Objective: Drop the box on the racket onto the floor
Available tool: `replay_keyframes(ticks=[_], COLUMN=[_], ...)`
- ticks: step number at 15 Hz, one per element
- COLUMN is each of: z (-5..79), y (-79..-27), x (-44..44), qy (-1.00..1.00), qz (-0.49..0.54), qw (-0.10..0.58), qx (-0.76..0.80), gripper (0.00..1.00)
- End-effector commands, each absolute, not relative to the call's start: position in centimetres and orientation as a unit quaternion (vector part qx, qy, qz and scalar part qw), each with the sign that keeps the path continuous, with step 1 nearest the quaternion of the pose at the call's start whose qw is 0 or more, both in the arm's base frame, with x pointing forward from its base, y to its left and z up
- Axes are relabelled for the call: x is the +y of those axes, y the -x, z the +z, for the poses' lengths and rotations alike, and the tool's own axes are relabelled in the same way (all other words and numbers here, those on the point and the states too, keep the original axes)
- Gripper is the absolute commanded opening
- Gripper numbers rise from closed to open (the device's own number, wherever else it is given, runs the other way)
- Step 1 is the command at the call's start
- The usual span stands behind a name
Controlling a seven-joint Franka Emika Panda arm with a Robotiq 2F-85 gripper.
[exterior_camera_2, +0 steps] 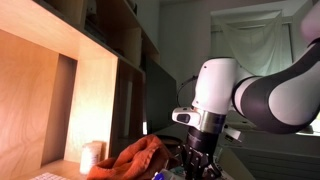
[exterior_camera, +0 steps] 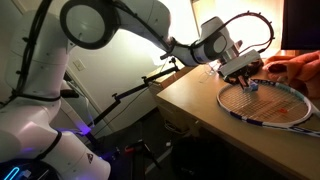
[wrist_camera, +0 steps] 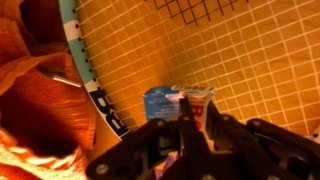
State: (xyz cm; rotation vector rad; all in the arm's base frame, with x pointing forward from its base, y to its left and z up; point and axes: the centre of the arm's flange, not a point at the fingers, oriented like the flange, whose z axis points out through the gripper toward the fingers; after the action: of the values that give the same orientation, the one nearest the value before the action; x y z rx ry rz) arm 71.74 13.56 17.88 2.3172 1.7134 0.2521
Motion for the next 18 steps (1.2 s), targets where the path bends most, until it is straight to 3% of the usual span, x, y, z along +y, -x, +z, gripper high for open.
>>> replay_keyframes(ticks=[1, 18], z=[18.6, 21.5], y=[-71.0, -65.4], x=[12.8, 8.8], qy=[-0.808, -0.811], qz=[0.071, 0.012], qw=[0.162, 0.532], qx=[0.562, 0.242], gripper=[0.03, 0.03])
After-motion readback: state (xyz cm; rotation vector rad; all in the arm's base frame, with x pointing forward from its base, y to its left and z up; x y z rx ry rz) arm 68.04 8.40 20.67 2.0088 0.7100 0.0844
